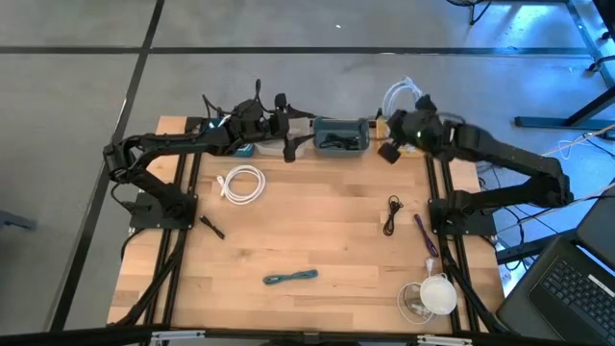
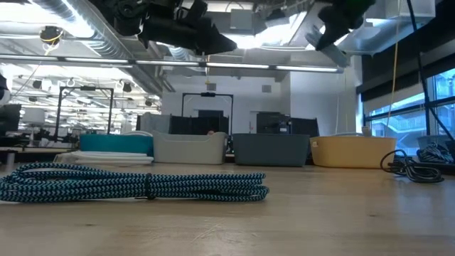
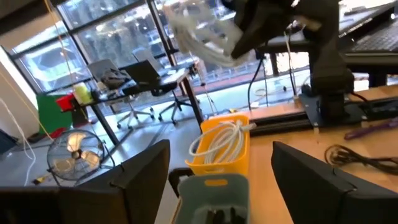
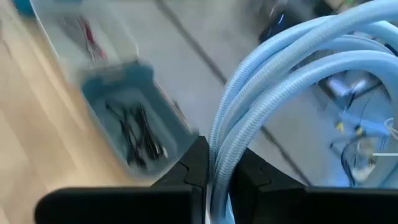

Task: Pick & Place USB Port
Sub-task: Put the light blue HDMI cable into the yellow bin

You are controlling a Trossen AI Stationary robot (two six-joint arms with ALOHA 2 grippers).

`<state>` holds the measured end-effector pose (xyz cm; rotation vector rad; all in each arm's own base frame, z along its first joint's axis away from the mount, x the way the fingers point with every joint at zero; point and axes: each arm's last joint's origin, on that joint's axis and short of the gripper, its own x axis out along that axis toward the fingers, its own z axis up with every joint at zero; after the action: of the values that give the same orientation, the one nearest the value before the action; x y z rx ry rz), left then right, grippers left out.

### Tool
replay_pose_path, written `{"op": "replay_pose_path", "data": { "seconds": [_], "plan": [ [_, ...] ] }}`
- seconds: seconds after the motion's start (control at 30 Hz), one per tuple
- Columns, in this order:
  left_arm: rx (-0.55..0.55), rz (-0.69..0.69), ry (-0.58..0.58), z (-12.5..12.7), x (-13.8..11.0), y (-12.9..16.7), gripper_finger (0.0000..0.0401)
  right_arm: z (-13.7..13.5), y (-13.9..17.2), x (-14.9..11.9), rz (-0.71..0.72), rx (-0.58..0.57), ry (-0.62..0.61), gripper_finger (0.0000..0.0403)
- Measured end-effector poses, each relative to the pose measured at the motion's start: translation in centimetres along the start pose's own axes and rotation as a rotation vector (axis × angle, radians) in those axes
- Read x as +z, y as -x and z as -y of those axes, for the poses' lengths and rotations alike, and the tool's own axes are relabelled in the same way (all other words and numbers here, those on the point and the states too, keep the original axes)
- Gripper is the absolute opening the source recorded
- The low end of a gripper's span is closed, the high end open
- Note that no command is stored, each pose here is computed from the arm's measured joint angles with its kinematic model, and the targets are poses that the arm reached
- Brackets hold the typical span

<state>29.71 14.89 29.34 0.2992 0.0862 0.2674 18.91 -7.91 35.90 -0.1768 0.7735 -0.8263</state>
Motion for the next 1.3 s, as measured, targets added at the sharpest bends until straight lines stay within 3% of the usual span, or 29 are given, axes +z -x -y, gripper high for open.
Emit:
{"op": "replay_pose_path", "data": {
  "seconds": [0.37,0.7,1.0,1.3],
  "plan": [
    [0.005,0.028,-0.007,0.1,0.3,0.0,0.0267,6.0,-4.0,1.0,-0.522,0.252,-0.034,0.0034],
    [0.005,0.026,-0.007,0.1,0.3,0.0,0.0269,7.3,-9.4,-0.8,-0.866,0.434,-0.022,0.0034],
    [-0.004,-0.003,-0.001,0.2,0.0,0.0,0.0266,7.8,-13.0,-2.1,-0.964,0.45,-0.033,0.0034],
    [-0.014,-0.035,0.006,0.3,-0.3,0.0,0.0263,7.1,-16.1,-2.6,-0.966,0.533,-0.054,0.0034]
  ]
}}
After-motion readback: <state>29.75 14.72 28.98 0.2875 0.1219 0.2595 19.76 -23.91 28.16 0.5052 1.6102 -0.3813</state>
